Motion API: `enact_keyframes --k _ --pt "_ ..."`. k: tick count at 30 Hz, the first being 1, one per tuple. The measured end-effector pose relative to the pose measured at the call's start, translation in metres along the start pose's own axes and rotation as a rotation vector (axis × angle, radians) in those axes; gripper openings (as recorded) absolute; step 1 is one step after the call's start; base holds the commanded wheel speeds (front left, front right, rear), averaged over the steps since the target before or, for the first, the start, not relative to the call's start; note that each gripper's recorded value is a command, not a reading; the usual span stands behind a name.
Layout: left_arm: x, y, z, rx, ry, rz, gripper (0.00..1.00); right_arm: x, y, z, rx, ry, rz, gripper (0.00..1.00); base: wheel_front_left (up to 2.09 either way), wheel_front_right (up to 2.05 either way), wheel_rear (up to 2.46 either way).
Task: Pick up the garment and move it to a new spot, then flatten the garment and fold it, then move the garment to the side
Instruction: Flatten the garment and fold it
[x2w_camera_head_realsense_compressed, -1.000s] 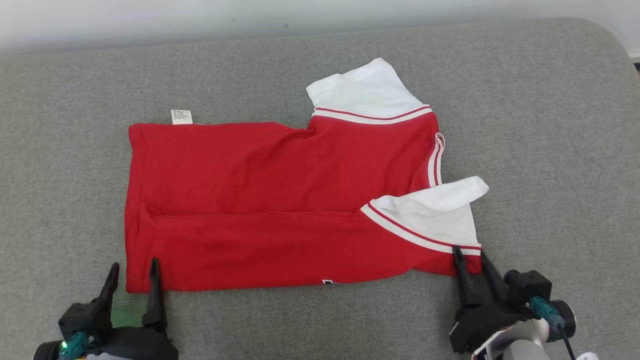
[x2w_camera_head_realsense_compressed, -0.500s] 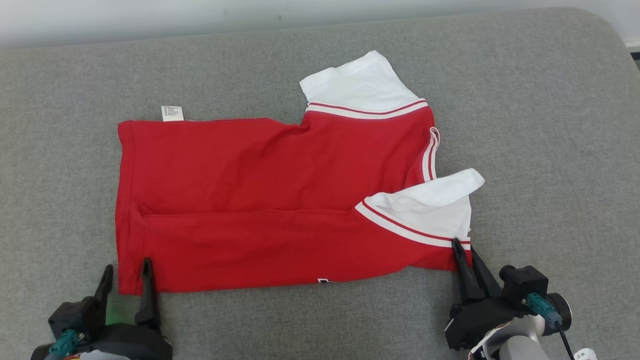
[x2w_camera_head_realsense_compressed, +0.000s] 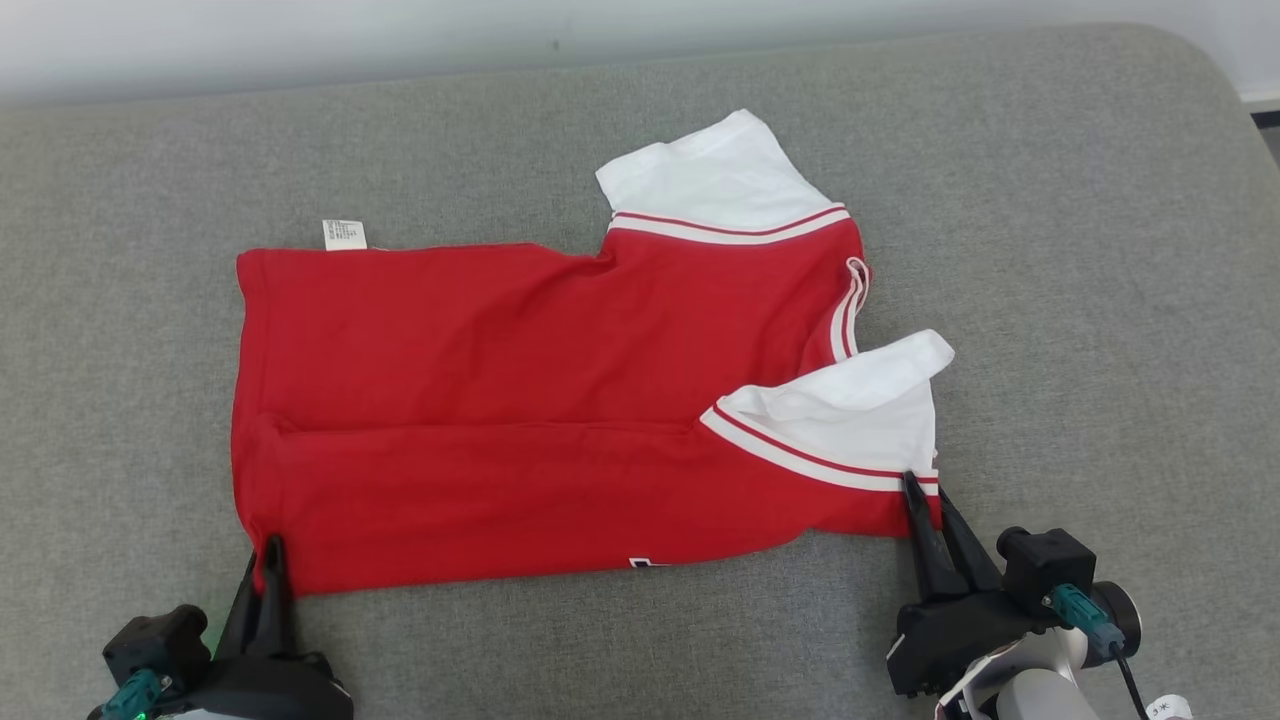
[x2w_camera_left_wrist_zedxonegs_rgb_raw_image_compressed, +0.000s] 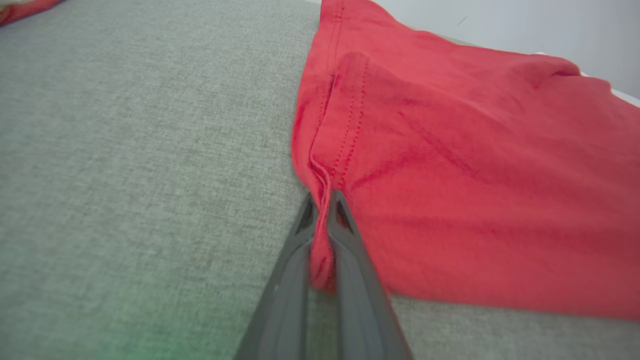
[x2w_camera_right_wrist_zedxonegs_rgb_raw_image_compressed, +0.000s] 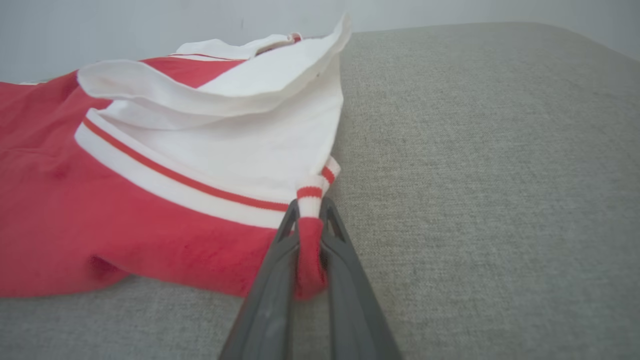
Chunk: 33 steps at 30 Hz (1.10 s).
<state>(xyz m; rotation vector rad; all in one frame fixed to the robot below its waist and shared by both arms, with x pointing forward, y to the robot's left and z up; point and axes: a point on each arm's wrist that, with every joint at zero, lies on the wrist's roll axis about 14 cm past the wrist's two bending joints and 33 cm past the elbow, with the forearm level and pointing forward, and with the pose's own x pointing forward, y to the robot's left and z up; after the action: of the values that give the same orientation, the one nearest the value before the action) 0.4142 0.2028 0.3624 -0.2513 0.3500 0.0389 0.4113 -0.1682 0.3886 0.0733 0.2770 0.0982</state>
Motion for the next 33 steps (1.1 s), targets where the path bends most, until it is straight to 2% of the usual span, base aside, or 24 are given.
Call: enact_keyframes --k 9,26,32,33 --pt "-0.019 0.001 0.000 -0.007 -0.001 0.002 0.00 -0.019 -0.002 0.008 0.015 -0.029 -0.014 0.00 0.00 0.00 0.00" --pt "-0.095 0.002 -0.027 0.001 0.023 -0.003 0.00 -0.096 -0.003 -0.005 0.050 -0.046 -0.024 0.00 0.00 0.00 0.00" --pt "-0.102 0.003 -0.029 0.000 0.019 -0.003 0.00 -0.100 0.000 -0.006 0.050 -0.048 -0.015 0.00 0.00 0.00 0.00" --pt "-0.101 0.003 -0.029 0.002 0.021 -0.002 0.13 -0.099 0.000 -0.006 0.051 -0.047 -0.015 0.00 0.00 0.00 0.00"
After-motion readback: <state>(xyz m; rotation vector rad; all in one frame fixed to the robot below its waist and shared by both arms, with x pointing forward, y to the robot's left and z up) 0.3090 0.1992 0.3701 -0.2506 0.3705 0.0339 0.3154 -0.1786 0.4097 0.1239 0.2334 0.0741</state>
